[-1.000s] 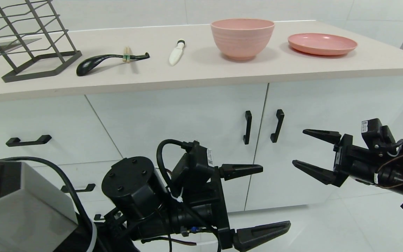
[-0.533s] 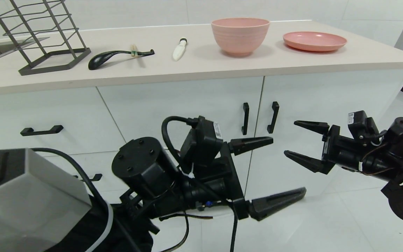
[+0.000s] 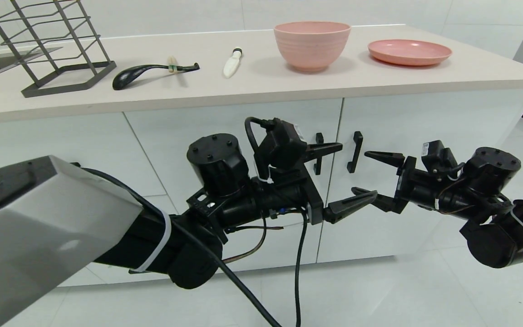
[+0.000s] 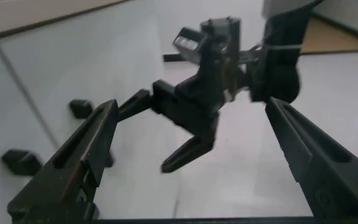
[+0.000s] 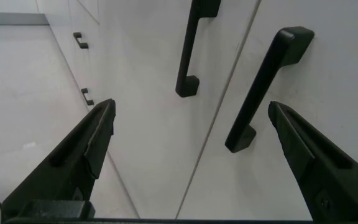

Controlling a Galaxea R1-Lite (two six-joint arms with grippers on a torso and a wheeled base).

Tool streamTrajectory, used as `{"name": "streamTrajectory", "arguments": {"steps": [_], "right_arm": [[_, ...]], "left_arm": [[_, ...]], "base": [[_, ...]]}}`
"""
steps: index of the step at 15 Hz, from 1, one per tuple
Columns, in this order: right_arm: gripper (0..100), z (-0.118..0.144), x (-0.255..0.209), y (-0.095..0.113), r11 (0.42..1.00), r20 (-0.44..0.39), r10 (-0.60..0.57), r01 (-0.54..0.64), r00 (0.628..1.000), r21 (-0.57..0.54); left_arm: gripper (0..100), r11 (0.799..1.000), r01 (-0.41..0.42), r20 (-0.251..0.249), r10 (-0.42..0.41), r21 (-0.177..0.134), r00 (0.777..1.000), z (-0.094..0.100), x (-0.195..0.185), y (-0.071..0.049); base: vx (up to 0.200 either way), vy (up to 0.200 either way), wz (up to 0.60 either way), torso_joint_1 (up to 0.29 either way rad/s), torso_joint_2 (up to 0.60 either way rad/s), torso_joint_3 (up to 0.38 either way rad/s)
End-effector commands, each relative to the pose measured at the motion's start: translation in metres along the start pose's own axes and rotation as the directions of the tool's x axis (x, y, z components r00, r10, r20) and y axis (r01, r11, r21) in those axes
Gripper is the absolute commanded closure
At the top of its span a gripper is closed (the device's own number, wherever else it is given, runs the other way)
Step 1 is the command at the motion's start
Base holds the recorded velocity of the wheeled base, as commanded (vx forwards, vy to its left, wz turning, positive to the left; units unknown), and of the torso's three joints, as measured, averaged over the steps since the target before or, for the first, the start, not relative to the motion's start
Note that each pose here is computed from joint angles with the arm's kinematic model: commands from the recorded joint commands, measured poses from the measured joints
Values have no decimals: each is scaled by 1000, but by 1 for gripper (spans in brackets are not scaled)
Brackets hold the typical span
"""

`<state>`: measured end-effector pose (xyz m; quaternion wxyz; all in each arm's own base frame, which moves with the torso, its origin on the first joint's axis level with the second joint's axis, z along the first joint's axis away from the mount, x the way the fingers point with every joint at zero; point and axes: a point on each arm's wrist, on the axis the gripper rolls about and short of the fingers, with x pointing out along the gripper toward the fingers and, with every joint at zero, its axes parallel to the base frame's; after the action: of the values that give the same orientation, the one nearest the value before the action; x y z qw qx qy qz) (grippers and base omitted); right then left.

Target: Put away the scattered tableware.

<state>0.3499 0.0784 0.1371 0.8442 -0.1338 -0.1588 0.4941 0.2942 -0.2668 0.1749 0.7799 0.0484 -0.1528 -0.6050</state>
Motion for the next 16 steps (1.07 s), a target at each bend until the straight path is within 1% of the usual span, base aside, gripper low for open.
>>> {"name": "streamTrajectory", "arguments": {"steps": [1,2,3,4,5,6,7,9,11,12,13,14,15,16], "right_arm": [[0,-6,3,-3,1000,-1,1,-1,1000,1],[0,-4,5,-6,1000,9,-1,1,1000,-12],[0,-4,5,-6,1000,9,-1,1,1000,-12],[0,-4,7,-8,1000,15,-2,3,1000,-21],[0,-4,7,-8,1000,15,-1,1,1000,-21],[0,-4,7,-8,1000,16,0,0,1000,-22],[0,-2,8,-9,999,27,22,-21,999,-30],[0,0,11,-14,999,43,28,-26,999,-48],[0,-7,16,-18,998,44,29,-27,999,-48],[0,-7,16,-18,998,44,29,-27,999,-48],[0,-13,19,-20,997,49,57,-54,997,-49],[0,-13,20,-19,995,55,84,-81,995,-51],[0,-13,20,-19,995,56,93,-90,994,-51],[0,-13,20,-18,994,57,100,-97,993,-49]], "left_arm": [[0,1000,-15,-16,15,20,1000,-2,-3,7],[0,1000,-12,-30,13,19,999,1,-4,9],[0,1000,-10,-31,11,18,999,1,-4,10],[0,996,84,-30,-84,10,996,11,-9,19],[0,994,112,-24,-111,16,993,16,-11,27],[0,994,106,-26,-106,19,994,18,-12,34],[0,991,134,-25,-133,19,991,18,-13,39],[0,988,154,-25,-153,15,988,17,-13,39],[0,988,156,-29,-155,6,987,14,-13,38],[0,988,156,-29,-155,6,987,14,-13,38],[0,991,135,-40,-136,-12,990,13,-13,38],[0,997,80,-65,-81,-25,995,13,-14,38],[0,998,49,-83,-52,-36,995,15,-14,37],[0,998,52,-87,-55,-41,995,15,-14,35]], "base": [[0,0,0,0,0,0],[0,0,0,0,0,0],[0,0,0,0,0,0],[0,0,0,0,0,0],[0,0,0,0,0,0],[0,0,0,0,0,0],[0,0,0,0,0,0],[0,0,0,0,0,0],[0,0,0,0,0,0],[0,0,0,0,0,0],[0,0,0,0,0,0],[0,0,0,0,0,0],[0,0,0,0,0,0],[0,0,0,0,0,0]]}}
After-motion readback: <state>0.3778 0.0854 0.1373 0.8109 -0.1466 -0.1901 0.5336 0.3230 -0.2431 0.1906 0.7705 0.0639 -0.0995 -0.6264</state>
